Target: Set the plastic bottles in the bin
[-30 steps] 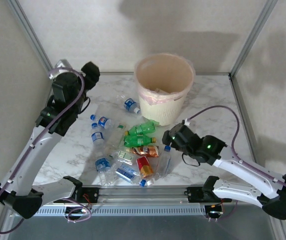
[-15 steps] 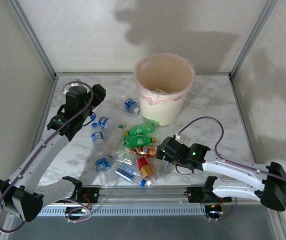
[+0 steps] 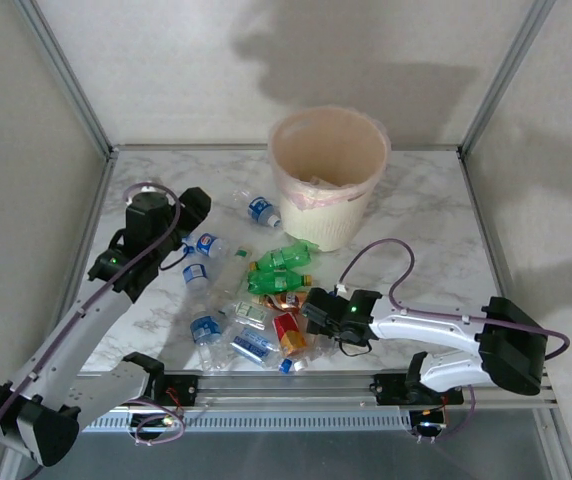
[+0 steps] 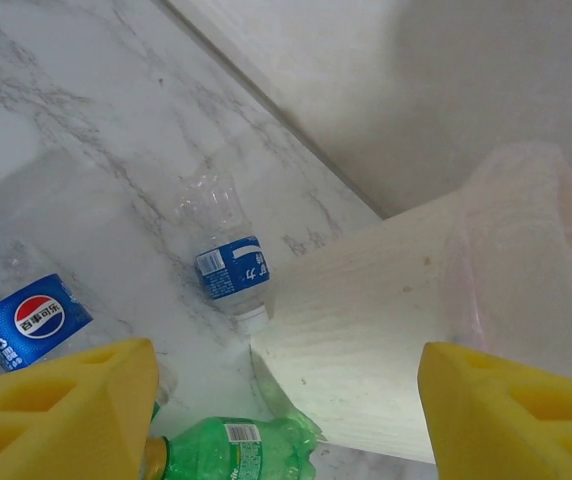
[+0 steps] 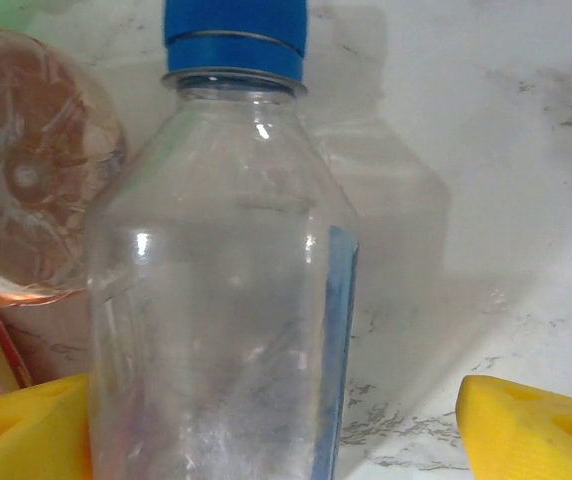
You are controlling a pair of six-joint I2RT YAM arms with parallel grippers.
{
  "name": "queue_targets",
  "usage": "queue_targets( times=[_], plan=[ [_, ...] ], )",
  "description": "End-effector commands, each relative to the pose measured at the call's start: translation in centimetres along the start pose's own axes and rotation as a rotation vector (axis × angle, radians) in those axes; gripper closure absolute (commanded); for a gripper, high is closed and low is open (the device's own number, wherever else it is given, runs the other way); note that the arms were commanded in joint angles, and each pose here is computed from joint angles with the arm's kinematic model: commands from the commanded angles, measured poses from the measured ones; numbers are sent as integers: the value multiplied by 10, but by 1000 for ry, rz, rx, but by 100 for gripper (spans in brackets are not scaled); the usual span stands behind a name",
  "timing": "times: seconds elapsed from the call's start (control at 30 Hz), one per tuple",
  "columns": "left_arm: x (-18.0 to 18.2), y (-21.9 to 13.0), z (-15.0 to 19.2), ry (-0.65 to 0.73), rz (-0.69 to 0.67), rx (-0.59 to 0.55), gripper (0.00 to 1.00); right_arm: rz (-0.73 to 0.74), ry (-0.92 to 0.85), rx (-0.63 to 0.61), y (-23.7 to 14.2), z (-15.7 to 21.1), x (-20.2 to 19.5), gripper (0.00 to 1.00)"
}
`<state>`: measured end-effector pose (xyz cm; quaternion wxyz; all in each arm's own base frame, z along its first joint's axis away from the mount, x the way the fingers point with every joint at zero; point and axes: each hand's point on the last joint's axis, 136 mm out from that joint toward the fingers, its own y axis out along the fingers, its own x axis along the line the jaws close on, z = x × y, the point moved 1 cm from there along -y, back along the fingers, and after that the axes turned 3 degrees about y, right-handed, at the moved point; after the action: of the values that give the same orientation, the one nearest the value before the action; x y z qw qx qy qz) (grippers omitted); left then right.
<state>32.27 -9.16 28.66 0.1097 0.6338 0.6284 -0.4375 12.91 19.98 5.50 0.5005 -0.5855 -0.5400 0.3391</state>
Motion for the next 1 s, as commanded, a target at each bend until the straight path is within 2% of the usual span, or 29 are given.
queue_targets(
  times=[0.0, 0.4, 0.53, 0.63, 0.83, 0.97],
  plan=[
    [12, -3, 6, 12, -29, 14, 30, 15, 7, -23, -3, -4, 5, 13],
    [25, 7, 17, -16, -60, 33, 29, 30, 20, -24, 16, -16, 1, 25],
    [30, 8, 21, -8, -69, 45, 24, 33, 34, -17, 21, -18, -4, 35],
    [31, 7, 22, 2, -69, 45, 21, 17, 42, -24, 18, -20, -3, 40],
    [32, 5, 22, 11, -73, 41, 21, 10, 63, -52, 10, -25, -7, 49],
    [29, 3, 17, 14, -73, 29, 21, -61, 85, -113, -11, -36, -2, 51]
  ],
)
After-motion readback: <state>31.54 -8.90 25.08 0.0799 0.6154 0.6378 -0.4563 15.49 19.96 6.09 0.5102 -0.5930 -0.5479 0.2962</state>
